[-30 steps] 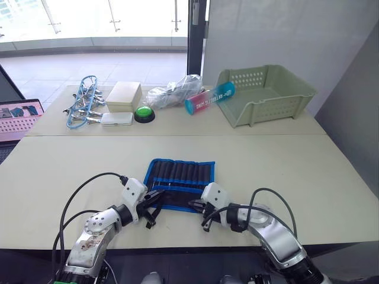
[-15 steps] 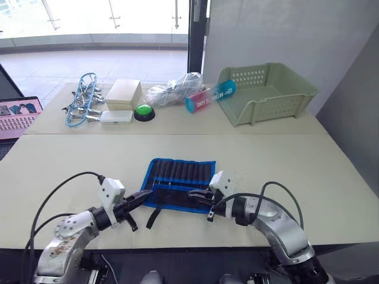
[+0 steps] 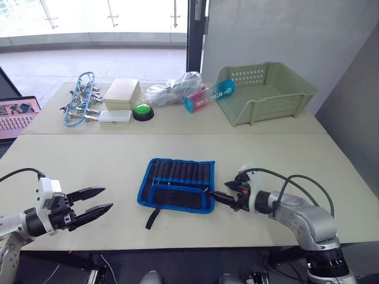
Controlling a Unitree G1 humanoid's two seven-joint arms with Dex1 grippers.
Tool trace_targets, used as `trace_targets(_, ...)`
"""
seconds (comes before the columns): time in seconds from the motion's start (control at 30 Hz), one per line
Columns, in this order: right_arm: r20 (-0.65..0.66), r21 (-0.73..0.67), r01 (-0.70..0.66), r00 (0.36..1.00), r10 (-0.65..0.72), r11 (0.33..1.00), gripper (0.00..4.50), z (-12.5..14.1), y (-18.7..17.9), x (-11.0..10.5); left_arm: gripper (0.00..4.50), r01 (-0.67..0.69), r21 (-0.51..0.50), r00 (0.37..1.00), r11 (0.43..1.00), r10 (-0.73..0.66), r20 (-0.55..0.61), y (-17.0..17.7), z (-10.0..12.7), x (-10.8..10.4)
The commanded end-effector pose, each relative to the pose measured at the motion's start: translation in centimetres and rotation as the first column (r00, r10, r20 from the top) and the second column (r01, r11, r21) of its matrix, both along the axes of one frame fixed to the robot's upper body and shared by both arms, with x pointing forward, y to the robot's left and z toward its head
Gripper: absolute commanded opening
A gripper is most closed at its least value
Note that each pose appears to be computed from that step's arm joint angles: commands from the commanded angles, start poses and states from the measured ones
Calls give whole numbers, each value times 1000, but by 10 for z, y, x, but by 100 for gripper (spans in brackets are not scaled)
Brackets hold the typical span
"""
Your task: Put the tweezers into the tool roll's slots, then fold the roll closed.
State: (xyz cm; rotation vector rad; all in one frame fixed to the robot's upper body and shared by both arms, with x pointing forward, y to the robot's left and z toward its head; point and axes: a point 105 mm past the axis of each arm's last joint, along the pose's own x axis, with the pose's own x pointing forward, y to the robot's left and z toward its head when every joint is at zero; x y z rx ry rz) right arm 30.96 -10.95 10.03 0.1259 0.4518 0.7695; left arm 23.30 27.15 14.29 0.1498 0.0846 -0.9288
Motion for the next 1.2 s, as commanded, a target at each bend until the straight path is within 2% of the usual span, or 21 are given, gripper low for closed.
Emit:
trace_targets(0.03,-81,64,18,997,-13,998,428,-2,6,1,311,16,15,1000,1000,-17,7,0,4,-1)
trace_targets(0.3,-181,208,-7,982,46,978,428,4,27,-5,311,6,17,1000,1000,-6,8,-2,1,3)
trace_targets(0.43,-197,218,-19,978,63,976,428,3,30,-6,311,5,16,1000,1000,-5,4,-5,-1,3)
trace_targets(0.73,-209,250,52,978,2,967,428,7,18,4,311,-6,11,1000,1000,6,-1,-8,-3,3)
trace_targets(0.83,-212,260,56,977,0,964,350,8,18,3,314,-6,11,1000,1000,6,-2,-10,-3,3)
trace_targets(1.17,-206,289,89,978,-29,953,4,13,16,7,314,-6,11,1000,1000,6,-9,-12,-4,6)
trace_targets(1.2,-201,292,92,979,-33,952,1,15,15,8,314,-6,10,1000,1000,6,-10,-12,-4,6)
